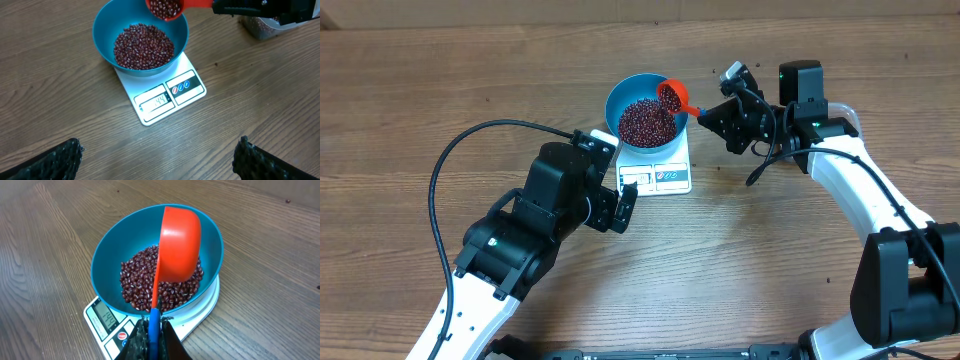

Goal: Scoop item into bowl and weigh 150g on scale
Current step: 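Tilt the scoop with the right gripper to pour beans into the bowl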

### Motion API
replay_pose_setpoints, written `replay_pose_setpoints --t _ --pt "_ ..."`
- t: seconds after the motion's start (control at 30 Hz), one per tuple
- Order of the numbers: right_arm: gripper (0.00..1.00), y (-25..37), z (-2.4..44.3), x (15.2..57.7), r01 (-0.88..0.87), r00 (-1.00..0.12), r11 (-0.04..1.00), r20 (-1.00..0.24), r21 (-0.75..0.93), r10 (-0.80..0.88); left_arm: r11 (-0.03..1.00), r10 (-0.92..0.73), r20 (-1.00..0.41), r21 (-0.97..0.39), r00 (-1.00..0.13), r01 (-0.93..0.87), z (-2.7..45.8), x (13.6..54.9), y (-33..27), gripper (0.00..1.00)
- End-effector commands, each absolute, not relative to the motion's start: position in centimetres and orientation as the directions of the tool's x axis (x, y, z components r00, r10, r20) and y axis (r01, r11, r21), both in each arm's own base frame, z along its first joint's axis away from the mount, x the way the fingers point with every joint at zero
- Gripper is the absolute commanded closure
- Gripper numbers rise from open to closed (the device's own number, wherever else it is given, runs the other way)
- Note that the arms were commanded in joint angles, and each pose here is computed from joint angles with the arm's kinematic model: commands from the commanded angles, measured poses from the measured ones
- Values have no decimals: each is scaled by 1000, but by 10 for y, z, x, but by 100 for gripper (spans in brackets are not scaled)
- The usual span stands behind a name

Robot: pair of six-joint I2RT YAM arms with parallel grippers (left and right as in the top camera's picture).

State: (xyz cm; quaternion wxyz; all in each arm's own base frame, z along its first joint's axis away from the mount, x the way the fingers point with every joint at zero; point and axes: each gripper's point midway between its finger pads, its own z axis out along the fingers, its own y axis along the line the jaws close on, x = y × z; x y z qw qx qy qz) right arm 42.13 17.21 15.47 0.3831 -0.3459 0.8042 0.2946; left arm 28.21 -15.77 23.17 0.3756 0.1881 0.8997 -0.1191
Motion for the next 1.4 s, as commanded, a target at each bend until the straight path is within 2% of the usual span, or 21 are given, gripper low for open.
replay_pose_setpoints --t 0.0,0.37,1.37 --pt "96 174 157 423 -801 -434 570 -832 181 -346 905 253 -718 -62 -648 422 229 283 -154 1" --pt "96 174 157 422 -815 -409 558 -836 155 -366 905 253 -718 -62 -649 421 229 283 -154 0" --pt "96 176 155 418 -813 -432 551 -828 186 -358 905 253 -718 -62 -649 421 229 283 -154 0"
